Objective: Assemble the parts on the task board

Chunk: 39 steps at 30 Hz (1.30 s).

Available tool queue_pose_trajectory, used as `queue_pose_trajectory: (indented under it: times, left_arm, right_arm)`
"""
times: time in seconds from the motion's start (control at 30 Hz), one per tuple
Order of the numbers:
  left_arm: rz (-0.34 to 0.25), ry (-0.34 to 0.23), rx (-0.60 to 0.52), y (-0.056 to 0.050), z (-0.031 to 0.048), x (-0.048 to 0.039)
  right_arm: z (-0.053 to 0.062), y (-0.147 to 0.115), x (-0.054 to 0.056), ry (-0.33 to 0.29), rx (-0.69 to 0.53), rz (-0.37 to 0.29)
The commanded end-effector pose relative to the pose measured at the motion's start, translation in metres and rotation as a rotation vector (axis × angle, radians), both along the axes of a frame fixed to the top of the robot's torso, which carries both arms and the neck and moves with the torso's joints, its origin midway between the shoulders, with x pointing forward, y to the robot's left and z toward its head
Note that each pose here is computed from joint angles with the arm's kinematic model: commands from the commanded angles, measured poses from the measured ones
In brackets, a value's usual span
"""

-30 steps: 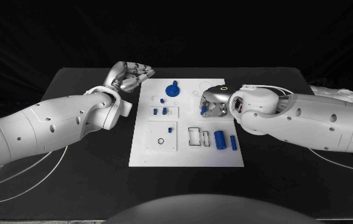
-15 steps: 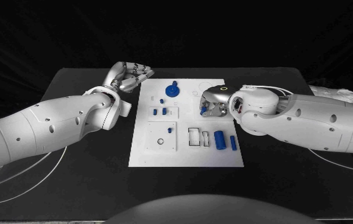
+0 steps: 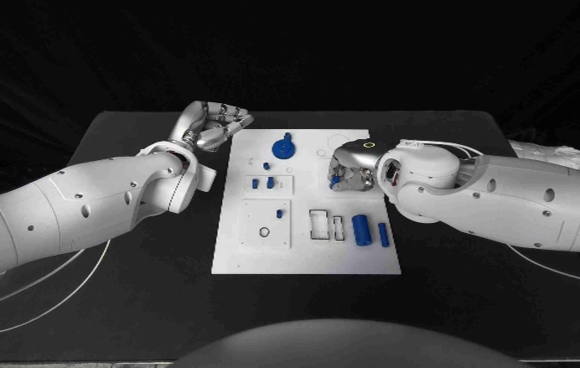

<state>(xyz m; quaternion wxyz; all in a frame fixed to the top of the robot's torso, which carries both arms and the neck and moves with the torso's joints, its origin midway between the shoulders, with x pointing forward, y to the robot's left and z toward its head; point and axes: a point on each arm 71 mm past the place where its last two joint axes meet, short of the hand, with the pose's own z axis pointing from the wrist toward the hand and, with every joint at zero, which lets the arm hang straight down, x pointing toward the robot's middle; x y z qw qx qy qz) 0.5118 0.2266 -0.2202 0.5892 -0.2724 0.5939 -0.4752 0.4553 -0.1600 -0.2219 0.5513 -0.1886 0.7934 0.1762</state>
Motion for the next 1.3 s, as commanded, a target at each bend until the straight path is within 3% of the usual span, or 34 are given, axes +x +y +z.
queue_pose_trajectory:
  times: [0.03,0.67,1.13,1.3]
  left_arm:
    - [-0.020,0.001,-0.003,-0.002,0.0003,-0.0003]
    - [-0.020,0.001,-0.003,-0.002,0.0004,-0.0005]
    - [-0.016,0.002,-0.002,-0.001,0.0003,-0.0007]
    - [-0.019,0.002,-0.001,-0.002,0.0001,-0.0002]
  right_arm:
    - [0.000,0.000,-0.001,-0.010,0.000,0.005]
    - [0.011,-0.005,-0.005,-0.082,0.078,0.001]
    - [0.049,-0.009,-0.012,-0.136,0.136,0.011]
    - [0.054,-0.003,-0.016,-0.121,0.165,0.025]
